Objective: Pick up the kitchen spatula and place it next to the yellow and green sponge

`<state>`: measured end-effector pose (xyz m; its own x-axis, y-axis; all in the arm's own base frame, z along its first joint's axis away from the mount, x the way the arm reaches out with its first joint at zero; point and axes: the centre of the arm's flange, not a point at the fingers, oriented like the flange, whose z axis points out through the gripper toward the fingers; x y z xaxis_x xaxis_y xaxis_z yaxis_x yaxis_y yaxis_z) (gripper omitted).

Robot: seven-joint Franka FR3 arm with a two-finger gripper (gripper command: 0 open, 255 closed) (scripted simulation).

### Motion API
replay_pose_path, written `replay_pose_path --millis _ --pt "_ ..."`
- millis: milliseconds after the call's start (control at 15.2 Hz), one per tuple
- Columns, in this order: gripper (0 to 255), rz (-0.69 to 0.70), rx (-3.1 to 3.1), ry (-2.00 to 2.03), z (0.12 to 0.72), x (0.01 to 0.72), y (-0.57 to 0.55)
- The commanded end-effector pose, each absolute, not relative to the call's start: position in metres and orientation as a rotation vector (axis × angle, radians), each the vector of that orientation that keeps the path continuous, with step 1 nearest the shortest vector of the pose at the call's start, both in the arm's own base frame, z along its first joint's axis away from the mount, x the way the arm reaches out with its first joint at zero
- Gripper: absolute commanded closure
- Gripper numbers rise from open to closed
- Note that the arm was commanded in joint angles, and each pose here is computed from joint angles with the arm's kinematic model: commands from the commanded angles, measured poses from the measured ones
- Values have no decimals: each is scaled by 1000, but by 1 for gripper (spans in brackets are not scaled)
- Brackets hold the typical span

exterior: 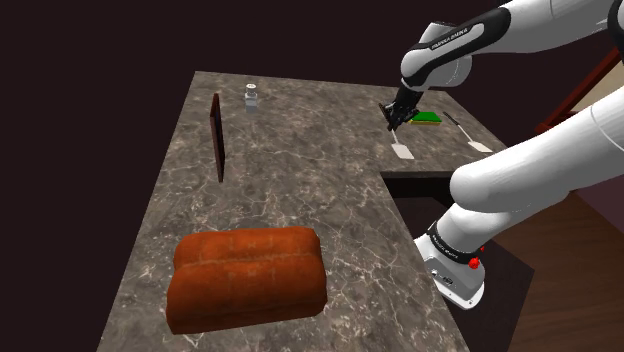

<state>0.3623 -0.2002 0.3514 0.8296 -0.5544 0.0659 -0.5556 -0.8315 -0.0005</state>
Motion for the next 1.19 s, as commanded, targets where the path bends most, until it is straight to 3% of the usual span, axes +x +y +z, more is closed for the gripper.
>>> replay_pose_path --millis 0,264,330,660,924,1122 --pt "255 99 2987 -906 351 362 -200" --pt "255 99 2987 -906 351 362 -200" --pt "0 99 2987 -906 351 362 -200" --pt "0 99 2987 -906 351 362 -200" --pt "0 99 2987 -906 400 360 -198" --pt "0 99 2987 -906 400 360 -198"
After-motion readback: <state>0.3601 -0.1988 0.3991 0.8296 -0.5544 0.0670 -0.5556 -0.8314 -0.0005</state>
